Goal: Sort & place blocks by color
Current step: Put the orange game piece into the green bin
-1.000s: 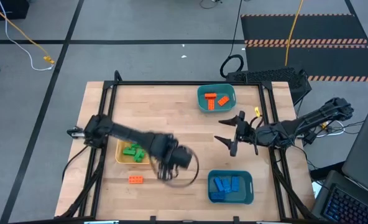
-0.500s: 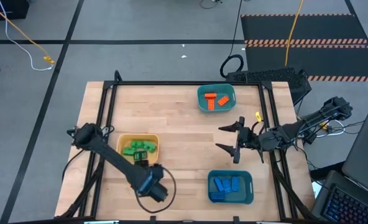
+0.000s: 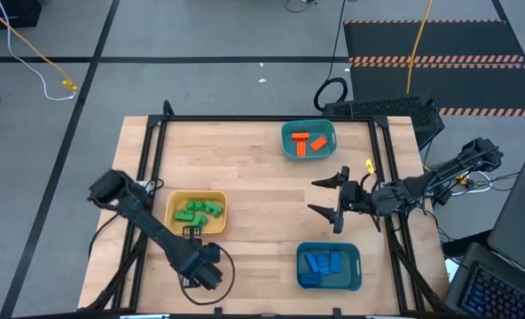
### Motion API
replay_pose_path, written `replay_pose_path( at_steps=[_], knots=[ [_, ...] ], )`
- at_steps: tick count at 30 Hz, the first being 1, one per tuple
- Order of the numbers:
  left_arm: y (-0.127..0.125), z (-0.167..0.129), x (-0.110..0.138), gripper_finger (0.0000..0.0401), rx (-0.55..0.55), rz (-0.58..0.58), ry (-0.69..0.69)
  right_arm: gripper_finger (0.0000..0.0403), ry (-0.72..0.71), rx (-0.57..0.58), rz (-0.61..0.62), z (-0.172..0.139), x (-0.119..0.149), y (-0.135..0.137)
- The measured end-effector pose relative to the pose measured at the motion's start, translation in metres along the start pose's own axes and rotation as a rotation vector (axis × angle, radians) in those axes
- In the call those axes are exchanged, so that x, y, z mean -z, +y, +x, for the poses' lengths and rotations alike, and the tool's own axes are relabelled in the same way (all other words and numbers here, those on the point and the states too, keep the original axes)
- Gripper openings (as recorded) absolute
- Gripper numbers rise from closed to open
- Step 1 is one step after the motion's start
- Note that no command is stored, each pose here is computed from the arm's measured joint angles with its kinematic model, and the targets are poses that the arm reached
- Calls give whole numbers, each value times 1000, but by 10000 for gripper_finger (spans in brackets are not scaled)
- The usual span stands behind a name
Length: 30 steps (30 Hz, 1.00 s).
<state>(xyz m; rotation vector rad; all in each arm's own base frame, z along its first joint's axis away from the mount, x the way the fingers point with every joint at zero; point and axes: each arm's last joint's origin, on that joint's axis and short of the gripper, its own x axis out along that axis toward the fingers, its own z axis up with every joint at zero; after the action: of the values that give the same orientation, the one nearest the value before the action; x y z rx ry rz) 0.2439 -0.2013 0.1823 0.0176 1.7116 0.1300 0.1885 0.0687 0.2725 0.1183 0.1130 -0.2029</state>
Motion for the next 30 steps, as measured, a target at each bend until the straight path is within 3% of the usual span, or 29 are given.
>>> replay_pose_path(
  at_steps=[4, 8, 17, 23, 27, 30],
  knots=[
    [6, -10, 10, 171, 153, -15, -54, 318, 2, 0, 2, 0, 0, 0],
    [13, -2, 21, 174, 218, -20, -56, 318, 5, -3, 1, 0, 1, 0],
    [27, 18, 24, 268, 160, -65, -26, 318, 14, -53, -10, 0, 1, 2],
    [27, 22, 18, 324, 206, -48, -71, 318, 10, -54, -14, 0, 0, 2],
    [27, 36, 18, 329, 248, -80, -96, 318, 10, -54, -14, 0, 0, 2],
    [29, 45, 21, 308, 244, -118, -85, 318, 10, -54, -16, 0, 0, 2]
  ],
)
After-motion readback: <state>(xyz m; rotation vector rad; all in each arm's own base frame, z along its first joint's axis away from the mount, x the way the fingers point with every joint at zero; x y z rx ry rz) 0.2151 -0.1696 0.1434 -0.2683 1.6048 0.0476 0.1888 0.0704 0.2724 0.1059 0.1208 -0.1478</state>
